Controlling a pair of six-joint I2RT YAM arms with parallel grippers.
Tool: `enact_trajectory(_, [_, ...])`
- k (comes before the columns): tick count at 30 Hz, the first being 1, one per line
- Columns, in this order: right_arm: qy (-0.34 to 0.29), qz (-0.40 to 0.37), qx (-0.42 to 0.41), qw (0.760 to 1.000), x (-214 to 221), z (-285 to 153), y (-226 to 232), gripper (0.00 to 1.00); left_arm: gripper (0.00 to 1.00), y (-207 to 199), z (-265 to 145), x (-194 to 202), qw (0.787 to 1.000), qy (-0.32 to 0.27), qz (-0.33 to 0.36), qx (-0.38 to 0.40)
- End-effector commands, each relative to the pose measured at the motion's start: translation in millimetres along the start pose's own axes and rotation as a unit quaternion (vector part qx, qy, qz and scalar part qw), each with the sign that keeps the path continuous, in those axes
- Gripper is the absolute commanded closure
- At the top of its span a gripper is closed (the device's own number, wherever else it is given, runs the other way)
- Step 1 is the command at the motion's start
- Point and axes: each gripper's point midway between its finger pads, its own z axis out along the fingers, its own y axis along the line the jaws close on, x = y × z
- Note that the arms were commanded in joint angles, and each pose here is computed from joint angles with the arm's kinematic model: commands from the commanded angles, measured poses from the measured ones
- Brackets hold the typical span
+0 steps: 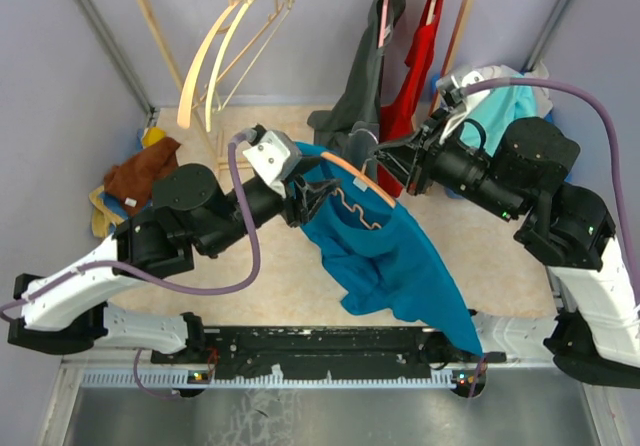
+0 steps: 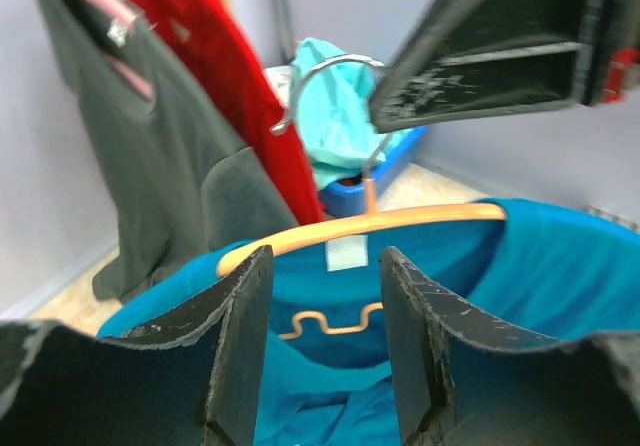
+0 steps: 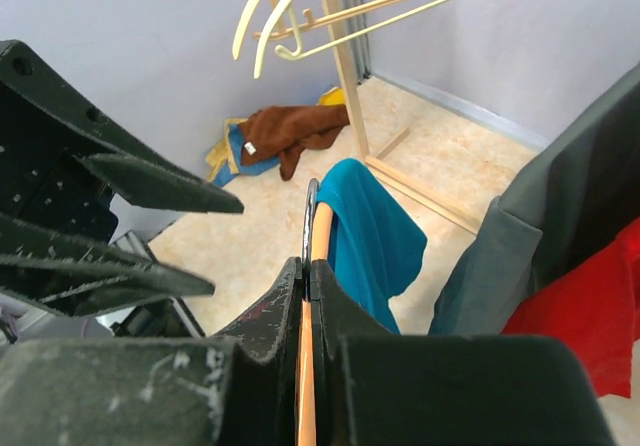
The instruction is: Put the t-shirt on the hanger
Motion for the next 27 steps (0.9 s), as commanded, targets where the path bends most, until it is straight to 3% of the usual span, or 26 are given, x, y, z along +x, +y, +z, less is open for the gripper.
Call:
enact_trajectory(1, [-0.071, -0.003, -0.054, 0.996, -45.3, -6.2, 23.2, 1.0, 0.47, -30.6, -13.5, -13.8, 0.993, -0.01, 0.042, 0.11])
enact_trajectory(7, [-0.076, 0.008, -0.073, 0.994, -49.0, 2.1, 31.5, 1.0, 0.45, -29.4, -1.1, -5.1, 0.996, 0.001, 0.033, 0.087])
enact_trajectory(20, [-0.088, 0.025, -0.078, 0.993, -53.1, 13.7, 34.7, 1.0, 0.46, -4.0, 36.1, 11.5, 0.999, 0.027, 0.023, -0.041])
enact_trajectory(24, [-0.089, 0.025, -0.077, 0.993, -53.1, 13.3, 34.4, 1.0, 0.53, -2.4, 38.0, 11.4, 0.998, 0.026, 0.021, -0.049])
enact_trajectory(27, [-0.088, 0.023, -0.075, 0.993, -52.6, 11.8, 33.3, 1.0, 0.48, -4.0, 34.0, 6.9, 0.999, 0.016, 0.011, -0.04])
